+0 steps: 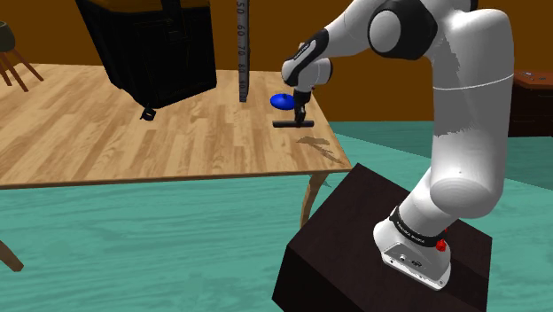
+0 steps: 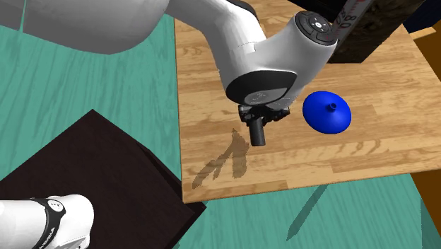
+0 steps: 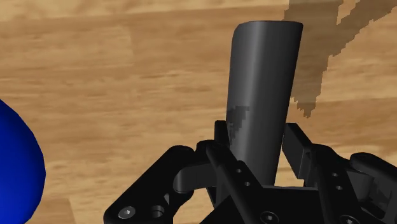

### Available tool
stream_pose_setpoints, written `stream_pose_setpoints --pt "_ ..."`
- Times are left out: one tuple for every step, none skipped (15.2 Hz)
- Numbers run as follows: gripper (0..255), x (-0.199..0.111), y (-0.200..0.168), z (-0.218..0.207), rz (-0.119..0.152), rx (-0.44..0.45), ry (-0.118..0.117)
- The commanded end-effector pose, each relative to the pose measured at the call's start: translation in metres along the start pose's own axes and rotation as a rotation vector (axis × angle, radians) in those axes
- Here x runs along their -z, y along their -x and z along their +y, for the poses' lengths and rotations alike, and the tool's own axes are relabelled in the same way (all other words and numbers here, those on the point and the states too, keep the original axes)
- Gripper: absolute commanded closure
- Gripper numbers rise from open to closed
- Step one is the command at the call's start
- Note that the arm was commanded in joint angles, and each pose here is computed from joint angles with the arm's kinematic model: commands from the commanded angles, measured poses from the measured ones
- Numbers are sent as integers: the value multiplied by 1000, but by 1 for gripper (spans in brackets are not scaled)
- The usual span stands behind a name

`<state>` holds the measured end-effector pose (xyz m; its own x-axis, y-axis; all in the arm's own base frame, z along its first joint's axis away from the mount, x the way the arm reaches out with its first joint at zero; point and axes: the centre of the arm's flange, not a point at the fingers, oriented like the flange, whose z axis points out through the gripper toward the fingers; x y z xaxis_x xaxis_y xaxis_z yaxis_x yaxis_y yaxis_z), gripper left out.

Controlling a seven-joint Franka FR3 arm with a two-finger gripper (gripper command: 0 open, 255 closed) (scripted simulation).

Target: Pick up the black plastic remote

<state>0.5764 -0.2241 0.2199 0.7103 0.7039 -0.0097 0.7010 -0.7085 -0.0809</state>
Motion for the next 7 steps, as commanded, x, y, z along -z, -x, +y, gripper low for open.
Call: stream_pose_setpoints --pt "255 11 1 -1 0 0 0" --pt "255 16 1 -2 0 0 0" --pt "255 21 1 -2 0 0 0" --pt "255 27 1 -3 0 0 0" --pt "255 32 1 -3 0 0 0" --pt "255 33 2 -3 0 0 0" --pt "255 33 1 -3 0 0 0"
